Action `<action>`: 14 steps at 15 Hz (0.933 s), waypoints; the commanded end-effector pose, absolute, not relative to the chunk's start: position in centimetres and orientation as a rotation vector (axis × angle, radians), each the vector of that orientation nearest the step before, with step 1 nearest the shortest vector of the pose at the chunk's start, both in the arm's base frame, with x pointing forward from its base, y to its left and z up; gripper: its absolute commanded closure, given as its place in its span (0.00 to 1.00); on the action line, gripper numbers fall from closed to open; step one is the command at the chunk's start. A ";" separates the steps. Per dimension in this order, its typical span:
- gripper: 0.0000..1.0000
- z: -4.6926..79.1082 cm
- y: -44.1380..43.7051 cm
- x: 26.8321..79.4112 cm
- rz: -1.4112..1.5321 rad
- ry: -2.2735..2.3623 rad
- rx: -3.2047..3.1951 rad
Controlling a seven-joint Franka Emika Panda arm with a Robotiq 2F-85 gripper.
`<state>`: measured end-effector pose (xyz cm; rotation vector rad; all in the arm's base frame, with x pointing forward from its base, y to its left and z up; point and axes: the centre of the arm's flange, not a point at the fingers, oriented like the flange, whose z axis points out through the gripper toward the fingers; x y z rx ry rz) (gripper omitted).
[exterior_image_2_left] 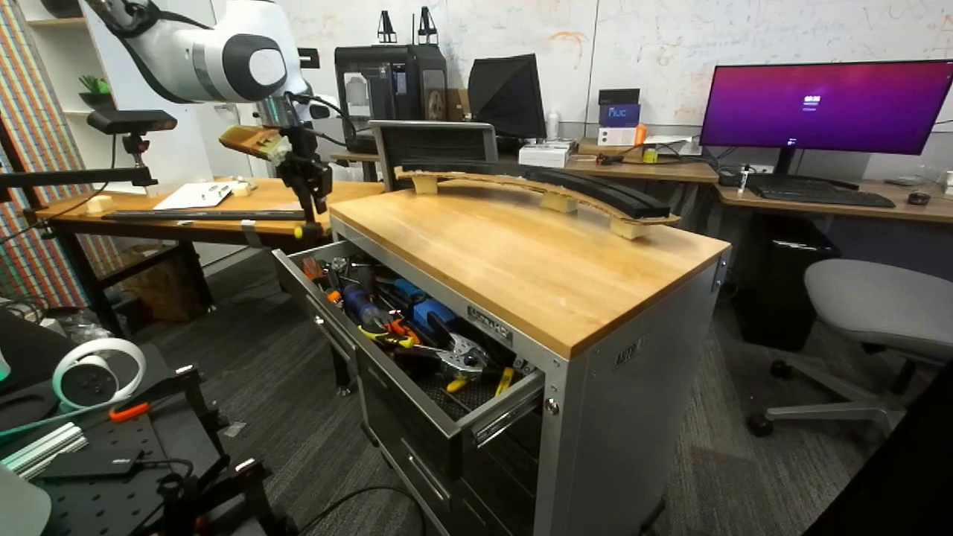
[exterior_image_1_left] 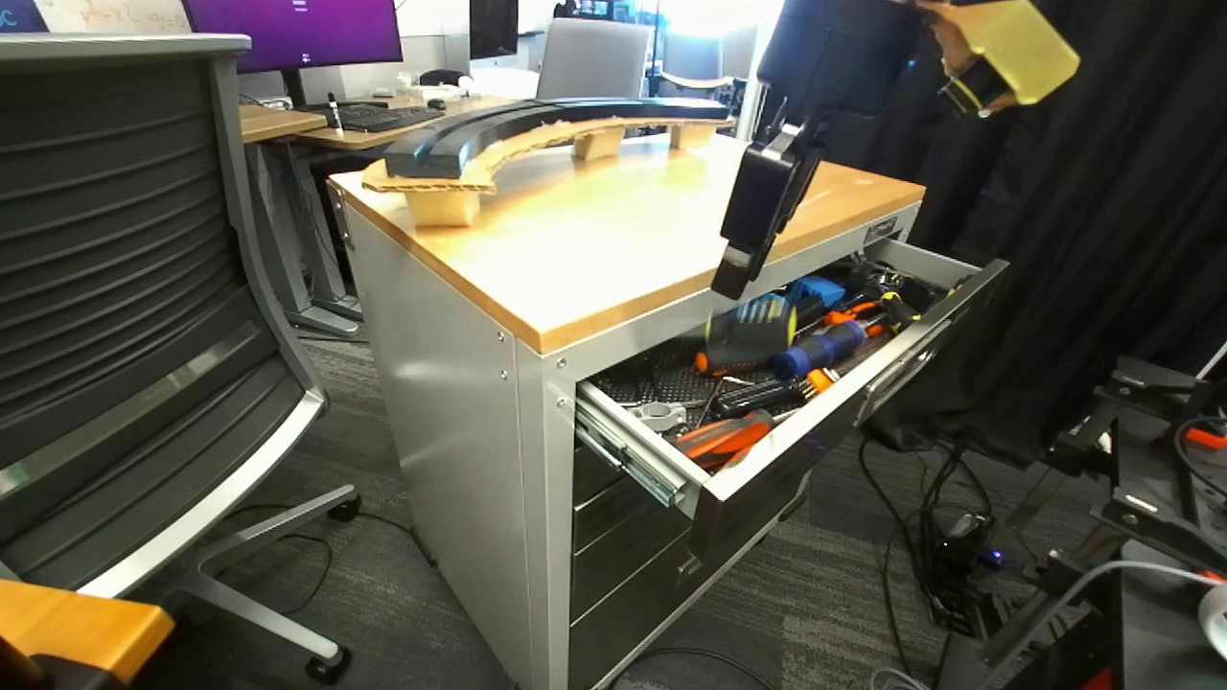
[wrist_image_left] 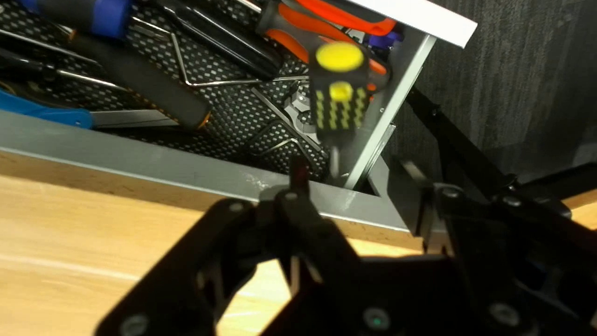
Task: Put the screwdriver in the drawer and close it
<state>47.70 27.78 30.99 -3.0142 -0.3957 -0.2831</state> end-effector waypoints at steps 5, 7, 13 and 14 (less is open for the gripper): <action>0.00 30.2 25.9 43.1 -0.229 -0.348 -3.087; 0.00 29.8 23.8 41.5 -0.102 -0.280 -3.179; 0.00 26.0 20.5 36.2 0.224 -0.087 -3.292; 0.00 24.5 21.0 35.2 0.260 -0.084 -3.278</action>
